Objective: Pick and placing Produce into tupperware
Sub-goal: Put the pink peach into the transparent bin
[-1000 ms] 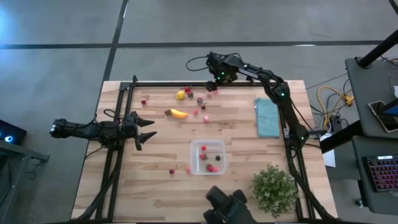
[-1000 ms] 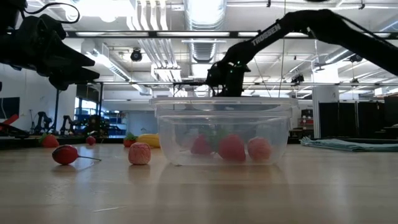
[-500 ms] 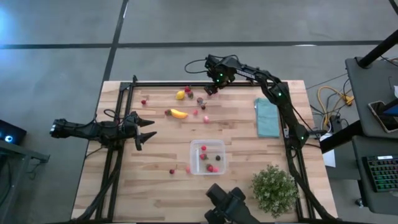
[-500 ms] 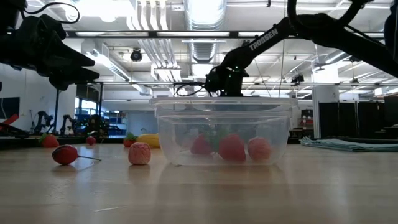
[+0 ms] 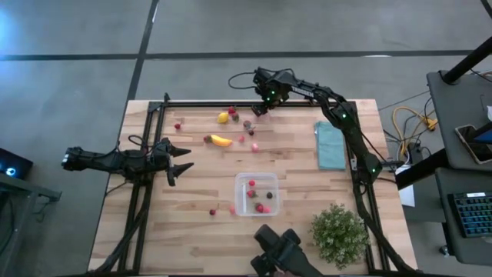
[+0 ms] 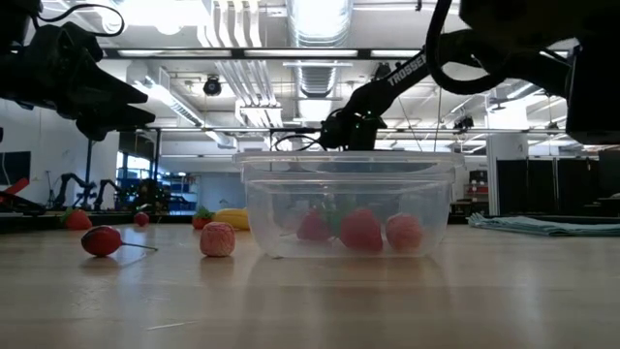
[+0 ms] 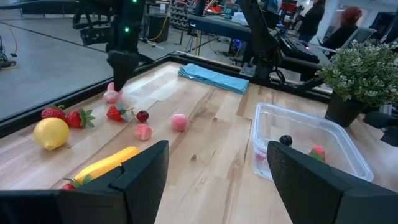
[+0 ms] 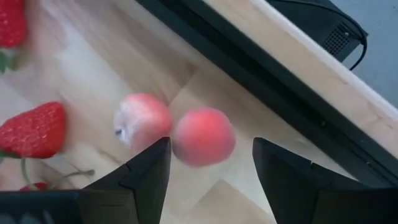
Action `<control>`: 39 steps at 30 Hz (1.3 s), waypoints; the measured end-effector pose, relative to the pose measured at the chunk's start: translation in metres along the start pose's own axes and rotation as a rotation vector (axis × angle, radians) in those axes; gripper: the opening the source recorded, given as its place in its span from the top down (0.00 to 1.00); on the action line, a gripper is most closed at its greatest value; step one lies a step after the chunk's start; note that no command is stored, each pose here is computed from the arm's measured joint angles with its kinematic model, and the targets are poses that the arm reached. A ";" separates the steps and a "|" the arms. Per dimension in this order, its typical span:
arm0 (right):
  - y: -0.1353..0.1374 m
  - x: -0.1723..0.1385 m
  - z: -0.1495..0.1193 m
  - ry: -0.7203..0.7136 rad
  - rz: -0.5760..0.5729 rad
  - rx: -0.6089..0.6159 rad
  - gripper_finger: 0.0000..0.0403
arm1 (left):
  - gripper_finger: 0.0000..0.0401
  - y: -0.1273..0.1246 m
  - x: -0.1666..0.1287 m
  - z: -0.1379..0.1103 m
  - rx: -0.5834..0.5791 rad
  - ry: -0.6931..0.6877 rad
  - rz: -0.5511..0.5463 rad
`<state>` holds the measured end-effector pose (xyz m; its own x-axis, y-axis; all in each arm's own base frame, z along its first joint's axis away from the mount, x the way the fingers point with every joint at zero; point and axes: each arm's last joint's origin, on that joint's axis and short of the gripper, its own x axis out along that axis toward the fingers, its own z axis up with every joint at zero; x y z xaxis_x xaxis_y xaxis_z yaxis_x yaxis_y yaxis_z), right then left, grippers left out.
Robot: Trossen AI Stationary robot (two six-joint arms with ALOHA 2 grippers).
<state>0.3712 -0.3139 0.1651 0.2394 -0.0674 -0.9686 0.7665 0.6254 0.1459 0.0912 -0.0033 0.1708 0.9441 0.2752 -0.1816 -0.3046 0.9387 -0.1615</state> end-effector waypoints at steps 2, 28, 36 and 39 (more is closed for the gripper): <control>-0.001 0.000 0.000 -0.002 -0.002 0.000 0.46 | 0.36 0.000 0.000 0.000 0.000 0.000 0.000; -0.011 0.008 -0.001 -0.007 -0.031 0.011 0.62 | 0.36 0.000 0.000 0.000 0.000 -0.001 0.000; -0.011 0.007 -0.001 -0.010 -0.030 0.022 0.69 | 0.36 0.000 0.000 0.000 0.000 0.000 0.000; -0.010 0.000 0.000 0.002 -0.025 0.023 0.69 | 0.36 0.000 0.000 0.000 0.000 0.000 0.000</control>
<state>0.3635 -0.3198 0.1633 0.2188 -0.0807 -0.9724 0.7854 0.6059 0.1264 0.0912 -0.0033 0.1708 0.9440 0.2754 -0.1815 -0.3049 0.9386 -0.1615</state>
